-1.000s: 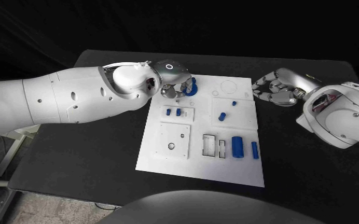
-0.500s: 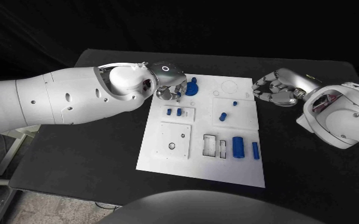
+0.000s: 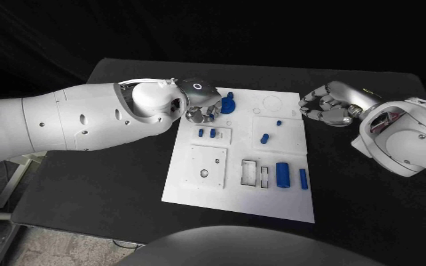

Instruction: Assemble the parts on the task board

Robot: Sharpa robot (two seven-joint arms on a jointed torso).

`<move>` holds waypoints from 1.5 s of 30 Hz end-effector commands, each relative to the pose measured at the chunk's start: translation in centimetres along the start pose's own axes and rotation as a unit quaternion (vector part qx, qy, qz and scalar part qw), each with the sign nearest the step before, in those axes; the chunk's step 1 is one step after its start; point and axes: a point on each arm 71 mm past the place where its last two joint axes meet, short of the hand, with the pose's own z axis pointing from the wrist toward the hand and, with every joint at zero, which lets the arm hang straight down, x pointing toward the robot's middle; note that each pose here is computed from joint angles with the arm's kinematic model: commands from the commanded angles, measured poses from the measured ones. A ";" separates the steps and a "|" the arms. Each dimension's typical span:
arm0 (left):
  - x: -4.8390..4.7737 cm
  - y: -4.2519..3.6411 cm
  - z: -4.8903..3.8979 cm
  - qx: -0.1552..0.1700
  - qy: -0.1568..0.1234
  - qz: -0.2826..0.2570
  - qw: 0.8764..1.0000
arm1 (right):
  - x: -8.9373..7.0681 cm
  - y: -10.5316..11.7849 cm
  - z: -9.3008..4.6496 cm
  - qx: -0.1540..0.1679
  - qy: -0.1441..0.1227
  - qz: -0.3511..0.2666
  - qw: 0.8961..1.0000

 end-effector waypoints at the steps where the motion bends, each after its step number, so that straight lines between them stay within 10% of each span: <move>1: 0.24 -0.16 0.06 0.000 0.012 0.006 1.000 | 0.0 0.0 0.0 0.000 0.002 -0.001 1.000; 45: 1.58 -0.35 -0.02 -0.001 0.019 -0.002 1.000 | 0.2 -0.3 -0.1 0.006 0.009 -0.002 1.000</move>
